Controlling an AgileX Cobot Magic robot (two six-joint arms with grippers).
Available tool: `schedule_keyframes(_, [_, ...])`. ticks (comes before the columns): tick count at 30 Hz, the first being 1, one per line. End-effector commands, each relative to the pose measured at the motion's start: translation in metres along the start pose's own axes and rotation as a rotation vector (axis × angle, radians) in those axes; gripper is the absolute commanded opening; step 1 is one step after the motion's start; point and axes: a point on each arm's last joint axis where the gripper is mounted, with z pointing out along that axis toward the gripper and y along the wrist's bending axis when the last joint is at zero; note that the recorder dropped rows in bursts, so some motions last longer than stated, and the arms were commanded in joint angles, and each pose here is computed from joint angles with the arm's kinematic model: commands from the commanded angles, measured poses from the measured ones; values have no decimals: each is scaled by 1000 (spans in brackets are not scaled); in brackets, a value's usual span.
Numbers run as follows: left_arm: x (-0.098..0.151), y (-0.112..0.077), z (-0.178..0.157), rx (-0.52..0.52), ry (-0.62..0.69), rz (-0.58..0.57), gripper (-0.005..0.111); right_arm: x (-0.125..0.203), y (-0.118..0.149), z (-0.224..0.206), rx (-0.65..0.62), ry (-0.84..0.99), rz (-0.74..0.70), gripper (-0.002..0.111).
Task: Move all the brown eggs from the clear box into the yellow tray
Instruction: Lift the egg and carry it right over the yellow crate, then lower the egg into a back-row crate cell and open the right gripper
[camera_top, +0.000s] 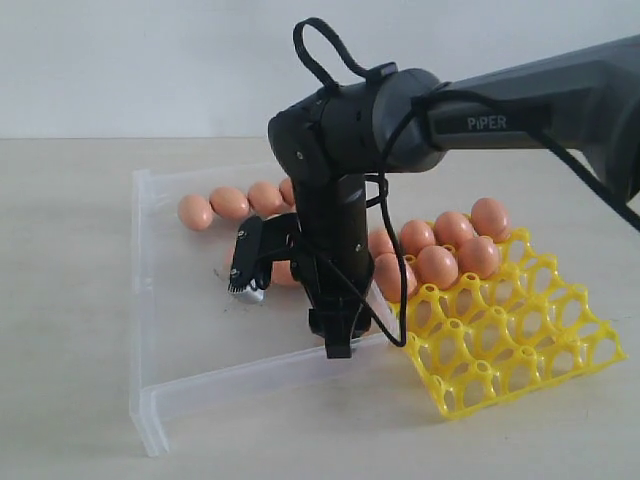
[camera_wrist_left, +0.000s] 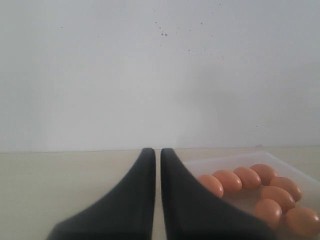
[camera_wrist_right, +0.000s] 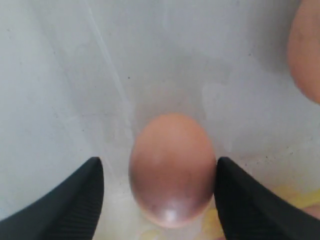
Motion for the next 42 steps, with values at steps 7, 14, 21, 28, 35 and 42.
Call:
schedule_keyframes(7, [-2, 0, 0, -2, -13, 0, 4, -18, -16, 4, 115, -225, 400, 0])
schedule_keyframes(14, [-2, 0, 0, -2, -13, 0, 4, -15, -20, -10, 282, -510, 655, 0])
schedule_keyframes(21, [-2, 0, 0, -2, -13, 0, 4, 15, 3, -21, 374, -911, 670, 0])
schedule_keyframes(28, [-2, 0, 0, -2, -13, 0, 4, 72, 24, -22, 527, -1237, 718, 0])
schedule_keyframes(35, [-2, 0, 0, -2, -13, 0, 4, 152, 68, -8, 834, -1373, 985, 0])
schedule_keyframes(42, [-2, 0, 0, -2, -13, 0, 4, 220, 88, 24, 853, -1174, 1250, 0])
